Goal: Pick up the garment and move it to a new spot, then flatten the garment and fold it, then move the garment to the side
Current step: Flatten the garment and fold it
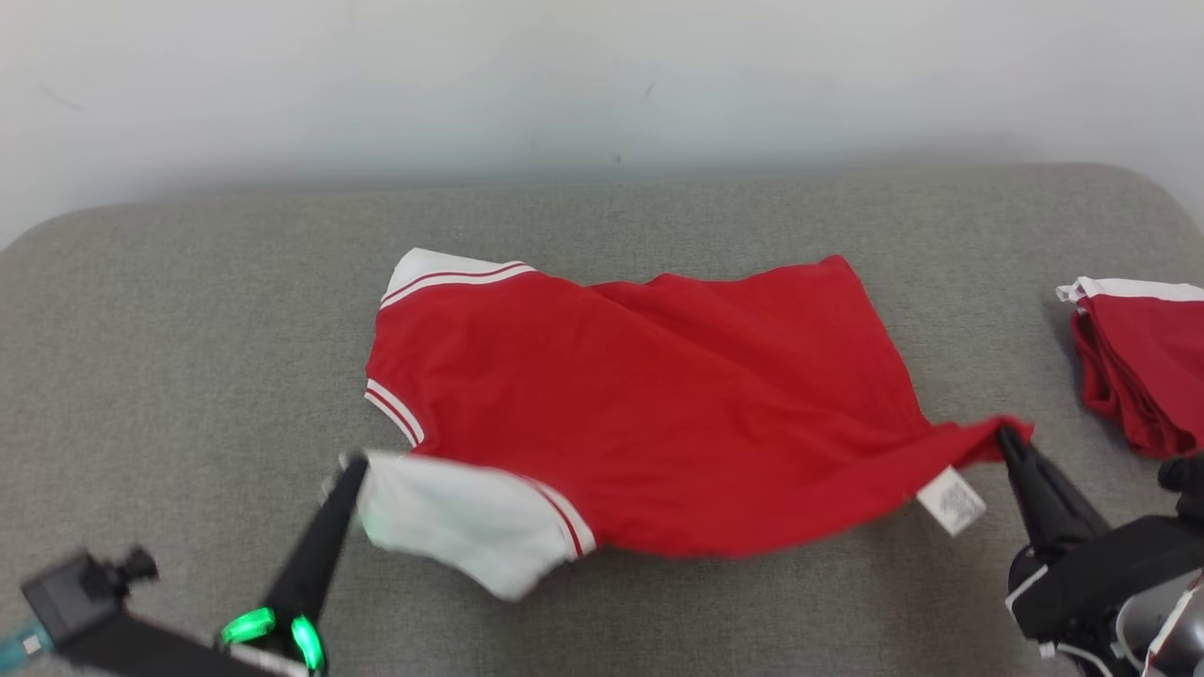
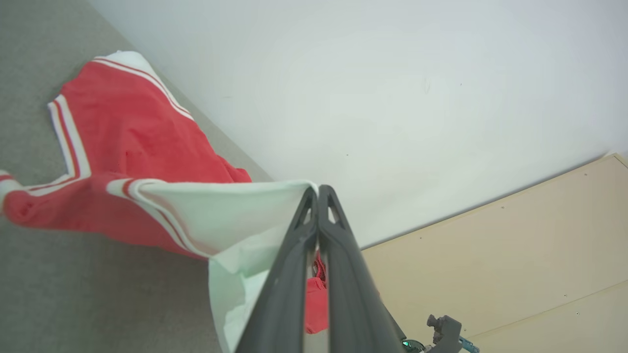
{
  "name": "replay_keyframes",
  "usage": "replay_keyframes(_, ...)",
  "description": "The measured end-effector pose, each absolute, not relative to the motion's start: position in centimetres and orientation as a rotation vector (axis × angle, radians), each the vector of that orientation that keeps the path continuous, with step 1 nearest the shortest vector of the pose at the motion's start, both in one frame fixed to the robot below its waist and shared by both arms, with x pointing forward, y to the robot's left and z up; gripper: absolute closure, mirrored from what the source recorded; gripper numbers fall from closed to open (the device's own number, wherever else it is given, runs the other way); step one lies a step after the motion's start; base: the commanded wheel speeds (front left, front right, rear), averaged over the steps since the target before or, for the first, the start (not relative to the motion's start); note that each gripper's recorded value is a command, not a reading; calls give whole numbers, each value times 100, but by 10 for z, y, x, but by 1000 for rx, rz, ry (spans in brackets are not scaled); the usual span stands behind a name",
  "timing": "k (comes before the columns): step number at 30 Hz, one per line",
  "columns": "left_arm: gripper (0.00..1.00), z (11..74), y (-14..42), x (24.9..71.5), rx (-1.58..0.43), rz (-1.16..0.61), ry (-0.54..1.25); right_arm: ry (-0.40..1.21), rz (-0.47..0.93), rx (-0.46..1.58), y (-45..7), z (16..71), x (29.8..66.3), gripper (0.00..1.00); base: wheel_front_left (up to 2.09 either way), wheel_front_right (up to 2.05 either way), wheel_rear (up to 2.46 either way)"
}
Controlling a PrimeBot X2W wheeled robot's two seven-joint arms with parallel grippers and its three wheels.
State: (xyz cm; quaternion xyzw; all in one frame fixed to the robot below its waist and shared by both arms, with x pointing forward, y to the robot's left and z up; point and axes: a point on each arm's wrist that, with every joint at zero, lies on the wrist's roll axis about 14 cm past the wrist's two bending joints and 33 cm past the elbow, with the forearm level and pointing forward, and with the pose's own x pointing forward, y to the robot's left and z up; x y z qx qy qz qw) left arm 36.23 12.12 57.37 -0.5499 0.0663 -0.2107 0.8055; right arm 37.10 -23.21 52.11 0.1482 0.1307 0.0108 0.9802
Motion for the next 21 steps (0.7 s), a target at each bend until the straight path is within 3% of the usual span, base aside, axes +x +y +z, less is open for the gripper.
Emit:
replay_keyframes(7,100,641,121,411,-1032,-519,-59,45,79,248,-227,578,396,100,0,0,0)
replay_keyframes(21,100,726,103,468,-832,-589,-245,-164,147,39,-223,662,431,100,0,0,0)
